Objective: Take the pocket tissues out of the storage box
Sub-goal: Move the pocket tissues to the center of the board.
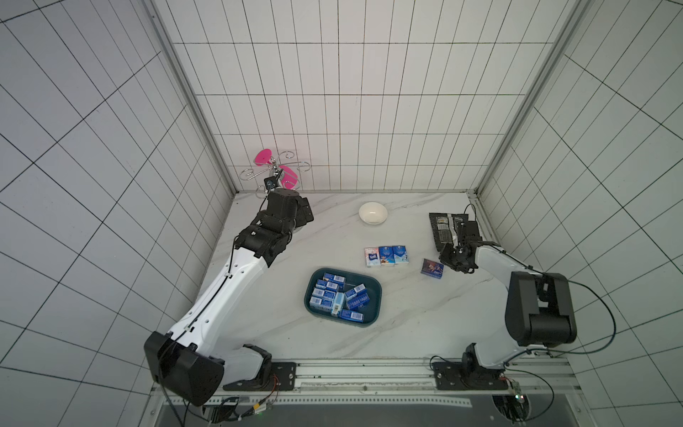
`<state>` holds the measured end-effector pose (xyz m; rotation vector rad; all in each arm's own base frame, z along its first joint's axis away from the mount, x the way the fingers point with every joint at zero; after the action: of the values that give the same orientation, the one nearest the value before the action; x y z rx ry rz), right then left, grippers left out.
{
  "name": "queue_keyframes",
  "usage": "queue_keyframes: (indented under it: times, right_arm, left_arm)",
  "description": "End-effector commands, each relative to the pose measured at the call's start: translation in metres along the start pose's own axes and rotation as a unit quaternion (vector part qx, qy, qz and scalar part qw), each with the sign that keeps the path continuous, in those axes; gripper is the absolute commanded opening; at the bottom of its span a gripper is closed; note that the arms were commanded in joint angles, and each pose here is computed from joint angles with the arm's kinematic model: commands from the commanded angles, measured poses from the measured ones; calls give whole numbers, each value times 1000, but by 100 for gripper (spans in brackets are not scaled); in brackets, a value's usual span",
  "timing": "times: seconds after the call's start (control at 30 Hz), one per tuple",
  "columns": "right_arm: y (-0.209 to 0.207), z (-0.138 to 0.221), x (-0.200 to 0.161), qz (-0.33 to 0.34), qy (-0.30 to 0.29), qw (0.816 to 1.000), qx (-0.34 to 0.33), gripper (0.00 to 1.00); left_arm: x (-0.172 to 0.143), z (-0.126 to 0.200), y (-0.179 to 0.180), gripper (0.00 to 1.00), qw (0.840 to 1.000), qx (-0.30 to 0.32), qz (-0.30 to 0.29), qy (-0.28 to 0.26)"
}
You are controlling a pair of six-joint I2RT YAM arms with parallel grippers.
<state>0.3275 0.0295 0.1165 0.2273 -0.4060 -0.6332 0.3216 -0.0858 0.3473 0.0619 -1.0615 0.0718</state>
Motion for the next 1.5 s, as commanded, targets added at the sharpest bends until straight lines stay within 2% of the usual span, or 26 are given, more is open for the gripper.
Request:
queue_keyframes:
  times: [0.0,0.27,0.47,0.63,0.9,1.2,1.47]
  right_arm:
    - [-6,2,-17,15,19,1000,-8,23]
    - [-1,4,0,12,-8,1000,-17,23]
    - [3,-10,8,9,3,1000,-19,23]
    - [-3,-21,2,8,19,999,-30,23]
    - [-4,-8,-7,12,17,1000,-9,22]
    - [-3,-15,-24,23,42,999,-11,22]
    - [2,-5,-36,22,53,998,24,22]
  left_arm:
    - [14,8,-1,98,1000,-7,12,-29]
    - [18,12,-5,99,999,-14,11,-34]
    - [18,14,-5,99,999,-11,7,-36]
    - [17,14,-4,99,999,-9,6,-36]
    - [16,9,-7,99,999,-13,9,-33]
    - [13,12,-3,98,999,-7,7,-36]
    - [17,15,-2,99,999,-8,10,-41]
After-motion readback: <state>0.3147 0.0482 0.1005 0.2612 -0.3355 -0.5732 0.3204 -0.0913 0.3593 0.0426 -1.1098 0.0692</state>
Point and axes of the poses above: each gripper's point midway between its finger pads, its own z axis back along the fingers, its own y axis along the line the jaws close on, x = y × z, the point moved 7 cm from there along z, back along the fingers, and after that the axes turned 15 degrees about -z, right-handed, at the moved point
